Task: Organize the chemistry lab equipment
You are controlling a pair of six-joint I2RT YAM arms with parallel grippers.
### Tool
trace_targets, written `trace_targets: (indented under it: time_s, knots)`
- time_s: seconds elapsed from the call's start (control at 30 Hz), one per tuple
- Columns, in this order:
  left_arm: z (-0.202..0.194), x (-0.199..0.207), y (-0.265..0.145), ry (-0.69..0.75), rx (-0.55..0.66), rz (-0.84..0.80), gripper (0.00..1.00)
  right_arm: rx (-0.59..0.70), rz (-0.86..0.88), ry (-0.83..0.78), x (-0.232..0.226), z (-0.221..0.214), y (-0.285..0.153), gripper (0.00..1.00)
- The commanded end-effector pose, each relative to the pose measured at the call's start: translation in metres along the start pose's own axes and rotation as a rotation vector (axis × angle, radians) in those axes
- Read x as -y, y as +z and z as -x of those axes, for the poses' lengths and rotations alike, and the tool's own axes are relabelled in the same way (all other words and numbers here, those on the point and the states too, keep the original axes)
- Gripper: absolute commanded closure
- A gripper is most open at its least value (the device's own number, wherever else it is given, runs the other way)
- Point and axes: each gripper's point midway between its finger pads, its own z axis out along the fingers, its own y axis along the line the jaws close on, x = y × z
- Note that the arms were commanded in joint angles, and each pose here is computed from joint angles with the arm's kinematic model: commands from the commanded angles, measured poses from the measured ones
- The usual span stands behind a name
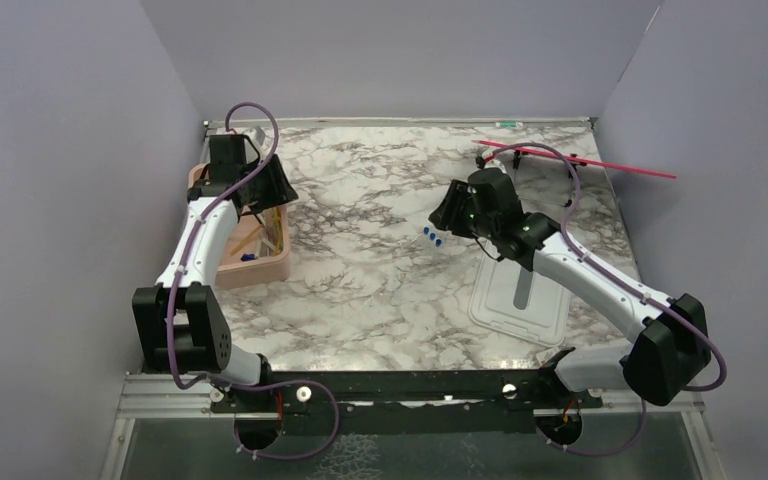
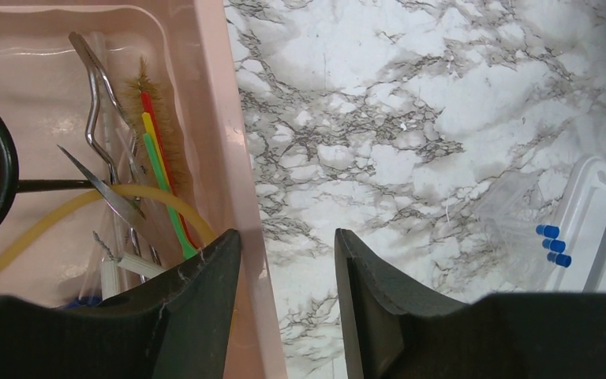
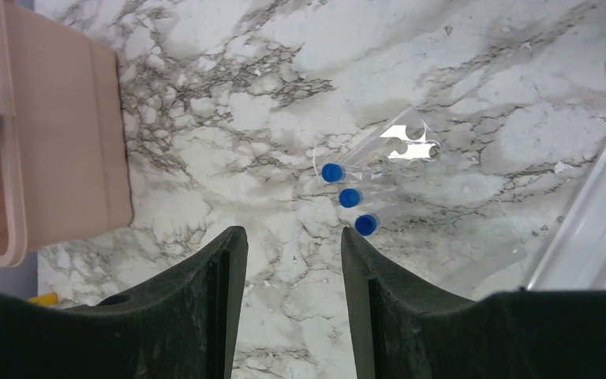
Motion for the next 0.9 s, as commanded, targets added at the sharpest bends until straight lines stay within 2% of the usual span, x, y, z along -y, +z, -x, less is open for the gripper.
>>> trace_targets:
  time_s: [0.0, 0.17, 0.3, 0.4, 0.53, 0.87]
  knots:
    - [0.005, -0.006, -0.007, 0.021, 0.041, 0.069, 0.49, -0.003, -0.071, -0.007, 0.021, -0.005, -0.002, 0.48]
    - [-0.005, -0.031, 0.006, 0.000, 0.006, 0.185, 0.48, -0.004, -0.099, -0.001, 0.030, -0.007, 0.002, 0.48]
    - [-0.014, -0.033, 0.017, 0.000, -0.033, 0.185, 0.52, -0.007, -0.132, 0.005, 0.042, -0.011, 0.005, 0.48]
    - [-0.017, -0.018, 0.020, 0.020, -0.060, 0.107, 0.57, -0.006, -0.172, -0.001, 0.056, -0.016, 0.009, 0.48]
    - [-0.027, 0.022, 0.021, 0.069, -0.101, -0.042, 0.58, -0.016, -0.257, 0.000, 0.086, -0.025, 0.018, 0.48]
    - [-0.039, 0.078, 0.008, 0.132, -0.122, -0.206, 0.61, -0.050, -0.484, 0.015, 0.151, -0.039, 0.026, 0.49]
